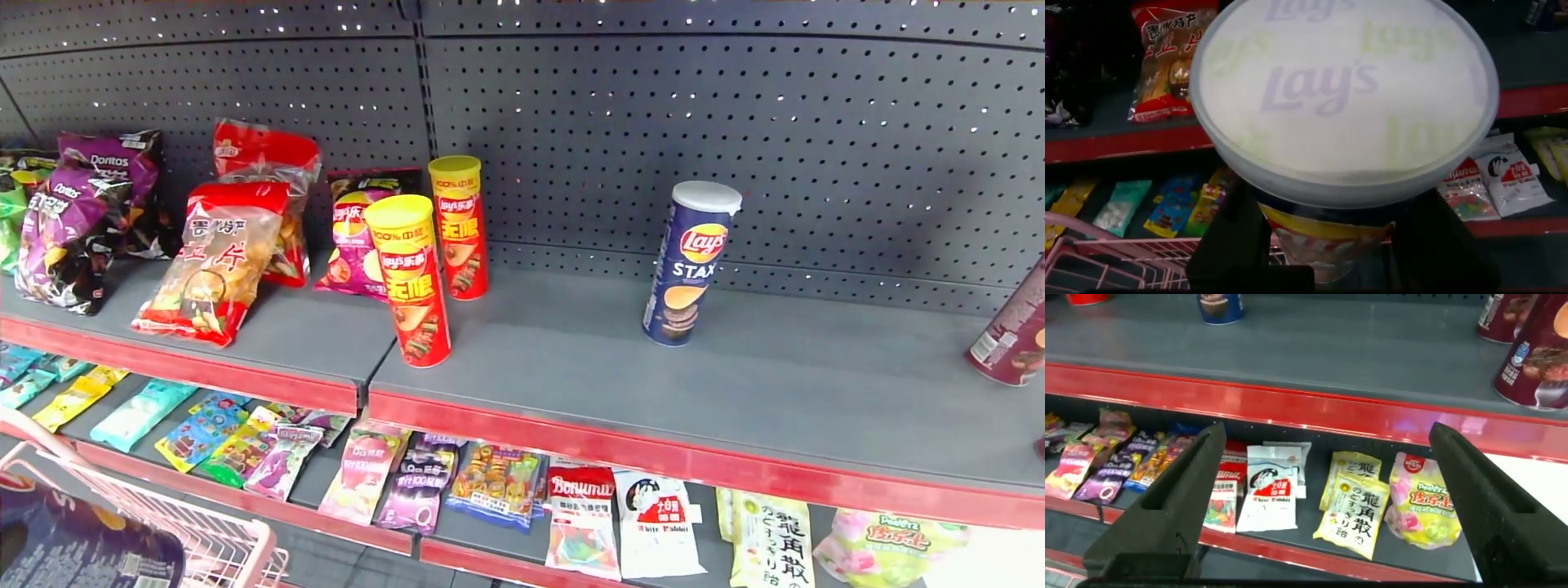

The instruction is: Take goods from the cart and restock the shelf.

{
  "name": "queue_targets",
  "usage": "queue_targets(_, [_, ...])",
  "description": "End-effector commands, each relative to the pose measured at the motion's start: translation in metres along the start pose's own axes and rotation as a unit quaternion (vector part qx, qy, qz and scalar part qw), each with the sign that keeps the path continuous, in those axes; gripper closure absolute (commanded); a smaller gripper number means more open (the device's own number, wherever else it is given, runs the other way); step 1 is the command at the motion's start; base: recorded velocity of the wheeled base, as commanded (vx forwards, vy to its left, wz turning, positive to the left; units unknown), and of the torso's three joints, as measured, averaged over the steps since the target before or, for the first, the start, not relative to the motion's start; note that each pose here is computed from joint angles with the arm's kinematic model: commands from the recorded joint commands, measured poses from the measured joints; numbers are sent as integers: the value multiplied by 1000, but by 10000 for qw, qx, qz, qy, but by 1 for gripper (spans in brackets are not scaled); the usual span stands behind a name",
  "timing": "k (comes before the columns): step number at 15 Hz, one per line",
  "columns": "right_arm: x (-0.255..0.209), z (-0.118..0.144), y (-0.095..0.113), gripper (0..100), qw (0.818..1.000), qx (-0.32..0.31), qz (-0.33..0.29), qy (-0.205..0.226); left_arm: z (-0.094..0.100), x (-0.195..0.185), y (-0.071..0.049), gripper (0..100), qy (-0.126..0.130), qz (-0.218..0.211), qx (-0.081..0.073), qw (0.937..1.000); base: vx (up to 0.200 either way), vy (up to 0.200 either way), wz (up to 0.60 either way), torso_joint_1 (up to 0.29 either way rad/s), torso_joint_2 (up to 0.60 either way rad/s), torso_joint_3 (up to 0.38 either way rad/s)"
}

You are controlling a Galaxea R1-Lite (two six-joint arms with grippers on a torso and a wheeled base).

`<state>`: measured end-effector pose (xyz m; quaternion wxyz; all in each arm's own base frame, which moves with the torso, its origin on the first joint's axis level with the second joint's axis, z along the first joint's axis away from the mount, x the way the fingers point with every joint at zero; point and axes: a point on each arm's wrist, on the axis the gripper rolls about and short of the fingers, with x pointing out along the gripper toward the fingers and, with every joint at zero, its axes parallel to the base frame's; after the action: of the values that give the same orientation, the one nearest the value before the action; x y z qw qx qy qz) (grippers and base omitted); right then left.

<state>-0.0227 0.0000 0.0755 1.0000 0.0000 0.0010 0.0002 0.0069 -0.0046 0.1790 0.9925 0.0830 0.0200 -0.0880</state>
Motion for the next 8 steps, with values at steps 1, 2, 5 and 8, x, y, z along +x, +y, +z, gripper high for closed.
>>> queue_targets(1, [0,0,0,0,10000,-15,13,21,-4,-6,-3,100,-91,-161,3,9998,0,0,0,0,0,0])
queue_targets(2, [1,0,0,0,10000,-15,44,29,-5,-8,-4,100,-71,-173,-3,9998,0,0,0,0,0,0])
queue_targets(5, [0,1,0,0,9997,245,-16,-41,-9,-18,-7,100,-147,-234,-359,9990,0,0,0,0,0,0])
queue_targets(8, [7,84,2,0,9985,97,543,-65,-10,-20,-7,100,-177,-131,-473,9986,0,0,0,0,0,0])
